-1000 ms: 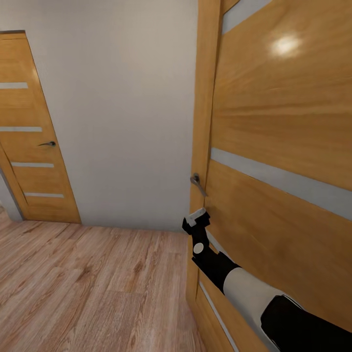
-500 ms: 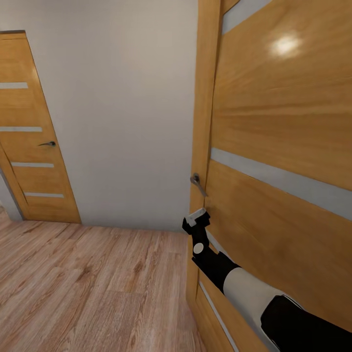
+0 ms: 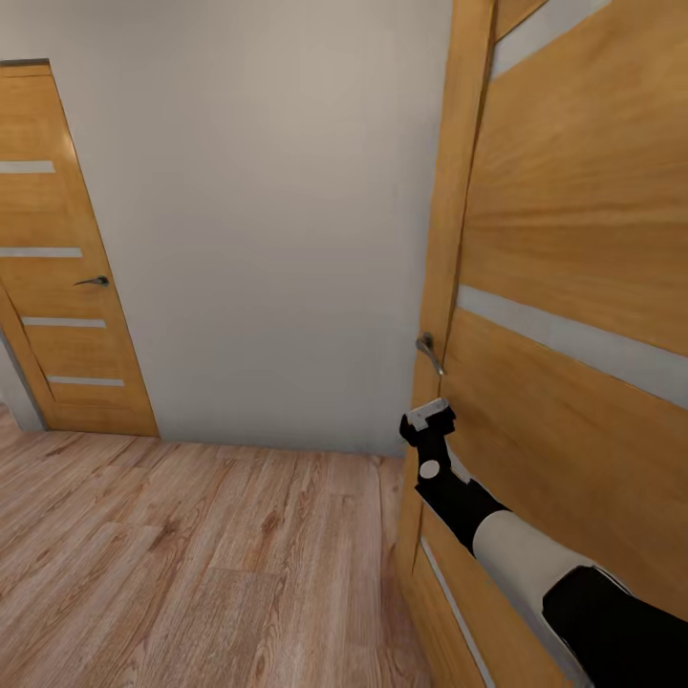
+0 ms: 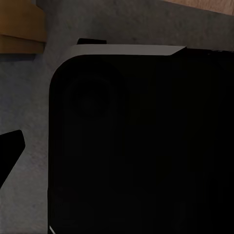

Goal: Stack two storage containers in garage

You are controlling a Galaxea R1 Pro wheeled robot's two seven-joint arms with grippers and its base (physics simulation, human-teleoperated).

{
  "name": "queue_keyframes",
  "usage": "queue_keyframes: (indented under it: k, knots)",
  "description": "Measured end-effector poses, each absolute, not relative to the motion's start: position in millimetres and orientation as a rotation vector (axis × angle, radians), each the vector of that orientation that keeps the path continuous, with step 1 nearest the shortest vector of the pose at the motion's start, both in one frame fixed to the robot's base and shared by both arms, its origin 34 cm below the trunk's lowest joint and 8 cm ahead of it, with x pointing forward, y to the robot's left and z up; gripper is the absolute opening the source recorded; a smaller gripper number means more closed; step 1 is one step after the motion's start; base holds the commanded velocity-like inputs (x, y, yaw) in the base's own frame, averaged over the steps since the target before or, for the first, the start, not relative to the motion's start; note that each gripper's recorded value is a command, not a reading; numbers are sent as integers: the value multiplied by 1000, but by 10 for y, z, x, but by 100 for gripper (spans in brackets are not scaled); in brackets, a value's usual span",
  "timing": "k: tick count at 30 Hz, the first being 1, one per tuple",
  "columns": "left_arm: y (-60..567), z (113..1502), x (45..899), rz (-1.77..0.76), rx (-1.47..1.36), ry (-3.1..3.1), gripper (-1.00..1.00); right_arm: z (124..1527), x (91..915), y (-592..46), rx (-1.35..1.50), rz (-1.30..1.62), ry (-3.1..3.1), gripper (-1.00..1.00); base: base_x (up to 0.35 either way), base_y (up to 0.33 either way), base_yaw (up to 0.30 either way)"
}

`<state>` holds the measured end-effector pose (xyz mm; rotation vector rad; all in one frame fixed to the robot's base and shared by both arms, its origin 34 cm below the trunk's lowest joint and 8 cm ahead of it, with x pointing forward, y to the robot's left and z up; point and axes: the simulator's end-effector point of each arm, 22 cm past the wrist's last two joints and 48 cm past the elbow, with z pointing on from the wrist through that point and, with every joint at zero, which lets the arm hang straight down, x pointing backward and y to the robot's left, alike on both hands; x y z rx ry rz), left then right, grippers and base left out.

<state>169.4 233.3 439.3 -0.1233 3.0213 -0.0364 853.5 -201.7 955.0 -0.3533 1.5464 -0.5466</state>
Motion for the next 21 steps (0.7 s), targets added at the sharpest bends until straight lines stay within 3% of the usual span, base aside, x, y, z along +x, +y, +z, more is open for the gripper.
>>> queue_keyframes:
  k: [21]
  knots:
    - [2332, 4393, 1698, -37, -120, 3020, 100, 9857, 8814, -2964, -317, -653, 1589, 100, 0, 0, 0]
